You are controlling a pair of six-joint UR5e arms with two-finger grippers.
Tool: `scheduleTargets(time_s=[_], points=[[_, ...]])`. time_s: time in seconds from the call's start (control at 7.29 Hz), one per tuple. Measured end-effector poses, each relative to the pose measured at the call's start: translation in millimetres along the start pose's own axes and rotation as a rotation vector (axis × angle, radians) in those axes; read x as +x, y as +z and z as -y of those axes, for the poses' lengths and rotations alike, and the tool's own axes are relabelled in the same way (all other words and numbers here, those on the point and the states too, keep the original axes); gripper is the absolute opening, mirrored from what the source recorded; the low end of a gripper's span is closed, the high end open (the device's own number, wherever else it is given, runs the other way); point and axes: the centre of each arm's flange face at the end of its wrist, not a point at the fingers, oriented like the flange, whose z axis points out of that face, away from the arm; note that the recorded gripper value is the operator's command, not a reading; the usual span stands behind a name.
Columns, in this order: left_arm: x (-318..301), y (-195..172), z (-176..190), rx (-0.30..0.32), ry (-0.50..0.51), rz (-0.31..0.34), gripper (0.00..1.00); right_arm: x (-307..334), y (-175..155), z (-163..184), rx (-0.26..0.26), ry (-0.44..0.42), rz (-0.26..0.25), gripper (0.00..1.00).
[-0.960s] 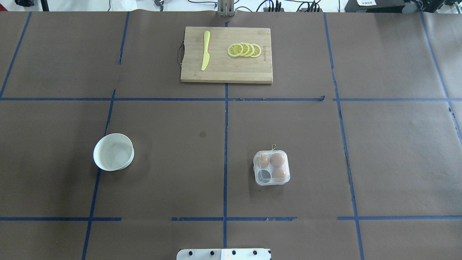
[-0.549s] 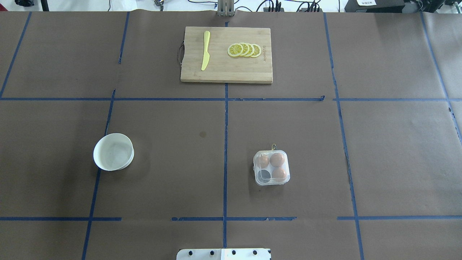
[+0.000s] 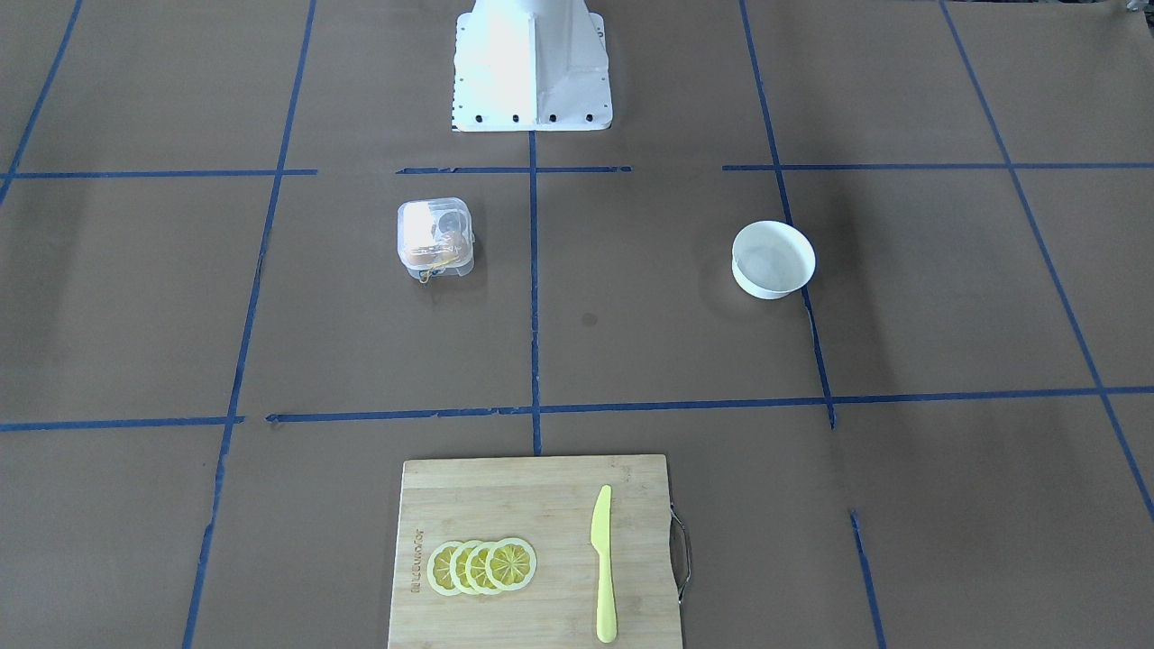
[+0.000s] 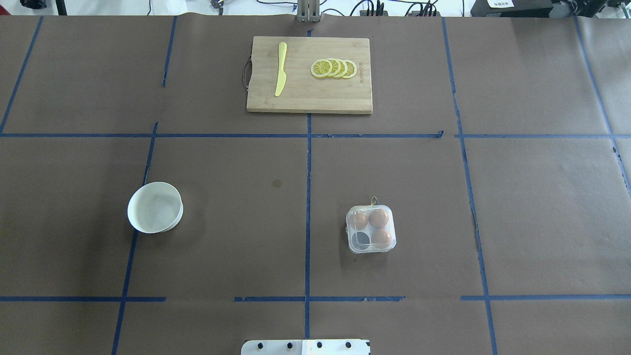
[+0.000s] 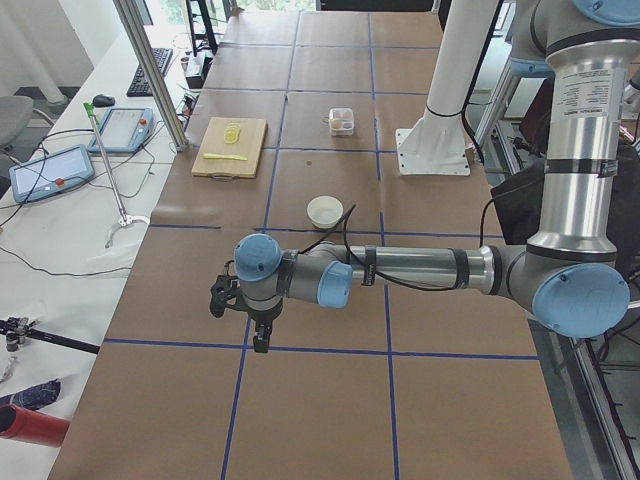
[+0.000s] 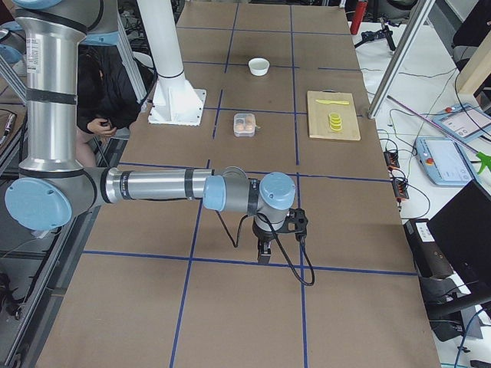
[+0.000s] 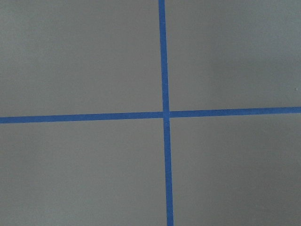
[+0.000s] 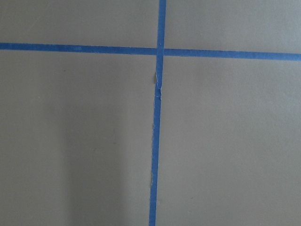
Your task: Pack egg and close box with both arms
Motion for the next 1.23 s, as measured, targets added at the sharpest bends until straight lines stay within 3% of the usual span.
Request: scheduleTargets(time_s=[0.55, 1.23], points=[[0.0, -0.6, -0.3, 0.002, -0.003, 0.001, 1.00, 33.8, 6.7, -9.2, -0.010, 0.005, 0.003, 1.00], [1.0, -0.9, 0.5, 0.004, 0.000, 0.000, 1.00, 46.6, -7.5, -6.4, 0.022, 0.009, 0.009, 1.00]])
